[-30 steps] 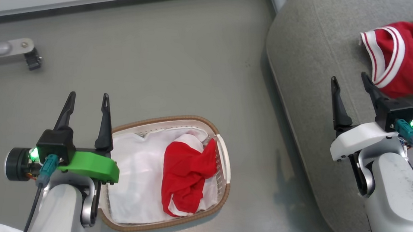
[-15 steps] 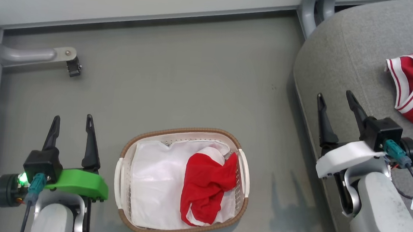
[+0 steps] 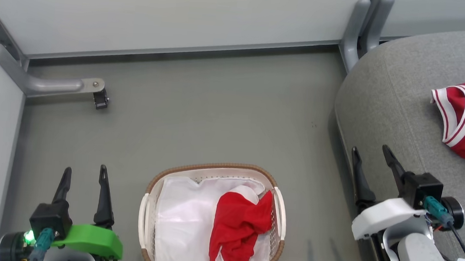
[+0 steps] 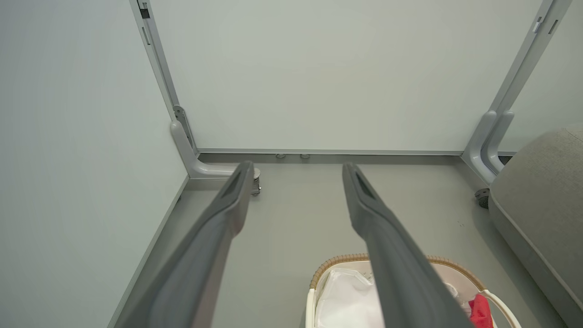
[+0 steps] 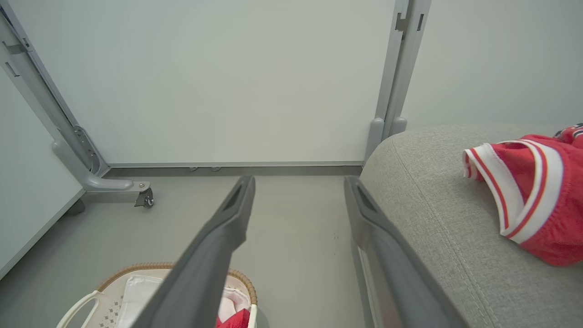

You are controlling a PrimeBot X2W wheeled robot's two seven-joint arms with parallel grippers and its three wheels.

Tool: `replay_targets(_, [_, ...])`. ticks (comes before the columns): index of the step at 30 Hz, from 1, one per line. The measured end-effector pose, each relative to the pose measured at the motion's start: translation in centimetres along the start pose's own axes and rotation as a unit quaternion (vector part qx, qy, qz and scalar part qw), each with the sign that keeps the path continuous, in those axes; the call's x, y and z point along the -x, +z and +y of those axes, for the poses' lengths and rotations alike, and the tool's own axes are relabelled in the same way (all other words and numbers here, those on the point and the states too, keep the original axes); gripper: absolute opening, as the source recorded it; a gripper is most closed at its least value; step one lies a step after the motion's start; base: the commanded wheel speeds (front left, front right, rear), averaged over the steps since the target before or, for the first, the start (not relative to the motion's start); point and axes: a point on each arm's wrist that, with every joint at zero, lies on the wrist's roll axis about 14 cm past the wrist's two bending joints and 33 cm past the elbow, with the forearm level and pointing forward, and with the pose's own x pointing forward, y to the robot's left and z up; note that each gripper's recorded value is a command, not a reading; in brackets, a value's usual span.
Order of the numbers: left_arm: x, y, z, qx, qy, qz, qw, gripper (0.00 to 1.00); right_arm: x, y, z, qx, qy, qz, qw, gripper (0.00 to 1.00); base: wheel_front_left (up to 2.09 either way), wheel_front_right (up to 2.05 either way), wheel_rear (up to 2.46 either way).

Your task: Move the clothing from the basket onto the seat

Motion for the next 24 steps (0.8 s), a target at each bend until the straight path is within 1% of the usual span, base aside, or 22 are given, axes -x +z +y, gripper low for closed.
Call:
replay_targets(11, [2.2,-1.2,-0.6,0.019,-0.011,0.019,1.000,1.00,2.0,-0.1,0.1,-0.002,-0.004,0.002,1.000,1.00,0.00,0.00,0.00])
replay_targets(17, [2.0,-1.8,-1.0,0.015,-0.021,0.029,0.999,1.00,2.0,-0.2,-0.1,-0.004,-0.009,0.003,1.000,1.00,0.00,0.00,0.00])
replay_targets(24, [2.0,-4.2,-2.4,0.013,-0.047,0.067,0.997,1.00,1.3,0.3,-0.3,-0.002,-0.010,-0.005,1.000,1.00,0.00,0.00,0.00])
